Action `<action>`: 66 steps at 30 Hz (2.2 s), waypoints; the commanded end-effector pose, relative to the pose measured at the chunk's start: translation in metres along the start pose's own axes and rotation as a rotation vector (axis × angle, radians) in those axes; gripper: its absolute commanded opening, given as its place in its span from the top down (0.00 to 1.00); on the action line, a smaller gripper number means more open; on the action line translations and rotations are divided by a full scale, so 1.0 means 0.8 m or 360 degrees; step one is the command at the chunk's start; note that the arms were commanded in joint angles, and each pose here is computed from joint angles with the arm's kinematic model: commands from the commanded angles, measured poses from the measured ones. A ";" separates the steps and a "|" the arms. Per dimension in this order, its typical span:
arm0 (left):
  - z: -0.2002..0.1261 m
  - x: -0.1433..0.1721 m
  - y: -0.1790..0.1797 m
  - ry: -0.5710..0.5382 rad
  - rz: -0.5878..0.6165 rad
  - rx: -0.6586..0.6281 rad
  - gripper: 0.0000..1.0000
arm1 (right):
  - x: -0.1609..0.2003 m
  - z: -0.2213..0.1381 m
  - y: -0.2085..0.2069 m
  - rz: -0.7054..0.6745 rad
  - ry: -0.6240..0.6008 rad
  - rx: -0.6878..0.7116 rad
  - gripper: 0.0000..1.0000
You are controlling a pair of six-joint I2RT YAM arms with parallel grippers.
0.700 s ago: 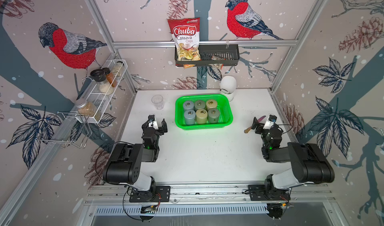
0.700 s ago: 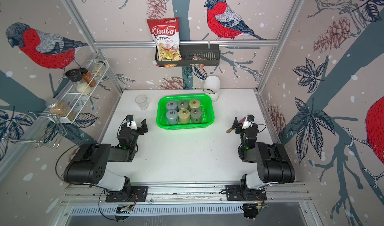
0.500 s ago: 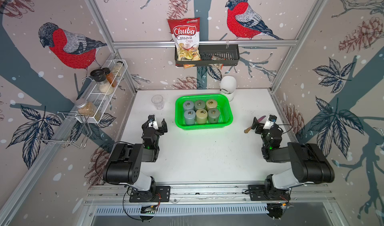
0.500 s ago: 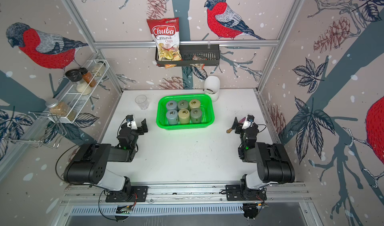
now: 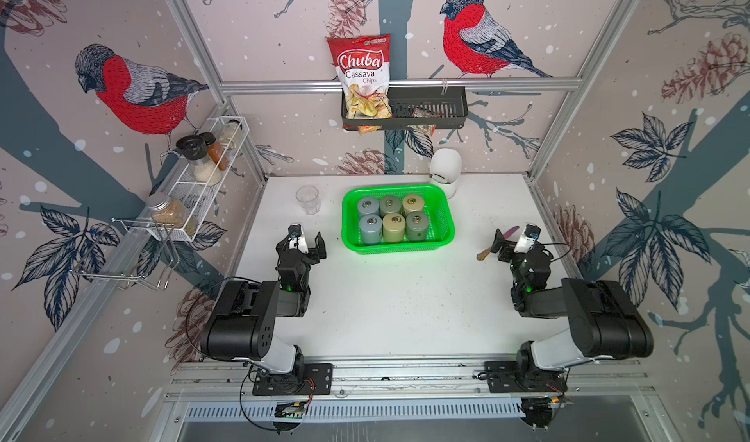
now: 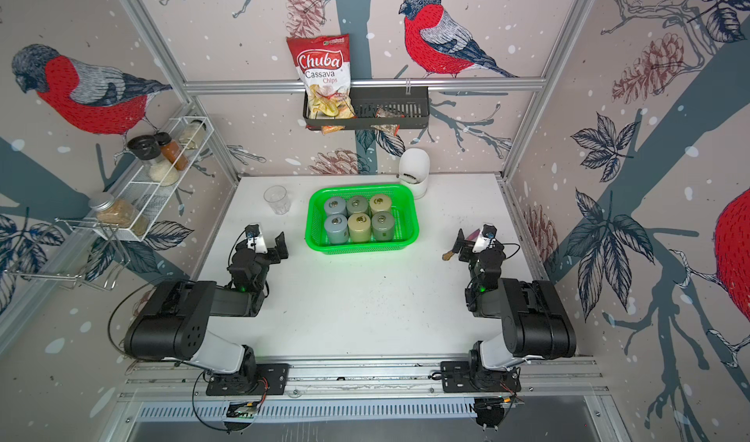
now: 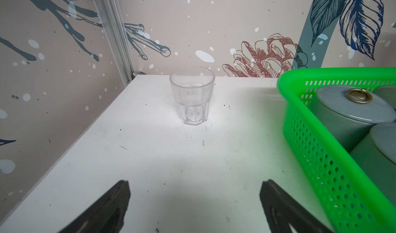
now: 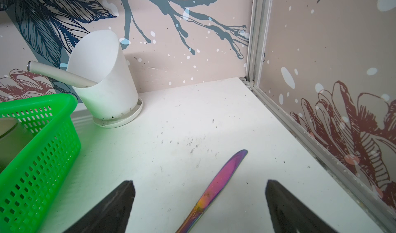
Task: Take the tea canister out of the basket
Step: Pick up the tea canister from the basket.
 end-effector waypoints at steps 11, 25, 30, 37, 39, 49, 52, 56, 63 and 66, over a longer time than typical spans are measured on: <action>-0.043 -0.142 -0.041 -0.0105 -0.0153 0.0086 0.01 | -0.144 0.022 0.100 -0.0055 0.0110 -0.0265 0.00; -0.076 -0.151 -0.085 0.0054 -0.0257 0.0350 0.02 | -0.153 -0.009 0.297 -0.0539 0.0814 -0.0954 0.00; -0.072 -0.143 -0.094 0.0111 -0.0268 0.0390 0.02 | -0.112 0.015 0.319 -0.0647 0.1090 -0.0954 0.00; -0.071 -0.129 -0.096 0.0169 -0.0254 0.0399 0.02 | -0.071 0.041 0.348 -0.0745 0.1212 -0.0978 0.00; -0.071 -0.127 -0.096 0.0179 -0.0249 0.0394 0.02 | -0.065 0.045 0.354 -0.0754 0.1234 -0.0997 0.00; -0.070 -0.123 -0.096 0.0203 -0.0235 0.0387 0.02 | -0.026 0.051 0.362 -0.0826 0.1348 -0.1031 0.00; -0.070 -0.123 -0.095 0.0205 -0.0238 0.0385 0.02 | -0.022 0.052 0.362 -0.0833 0.1349 -0.1030 0.00; -0.070 -0.123 -0.095 0.0204 -0.0243 0.0384 0.02 | -0.015 0.058 0.364 -0.0830 0.1345 -0.1042 0.00; -0.072 -0.123 -0.094 0.0208 -0.0236 0.0371 0.02 | -0.014 0.072 0.372 -0.0832 0.1332 -0.1060 0.03; -0.072 -0.122 -0.093 0.0211 -0.0230 0.0364 0.02 | -0.013 0.076 0.375 -0.0834 0.1329 -0.1072 0.05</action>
Point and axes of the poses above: each gripper's point midway between its finger pads, its own z axis out along the fingers, its own y axis along the line the jaws close on, x = y × z, the point moved 3 cm from there along -z, back along the fingers, and after that the axes turned 5 degrees about -z, right-handed, at the moved point
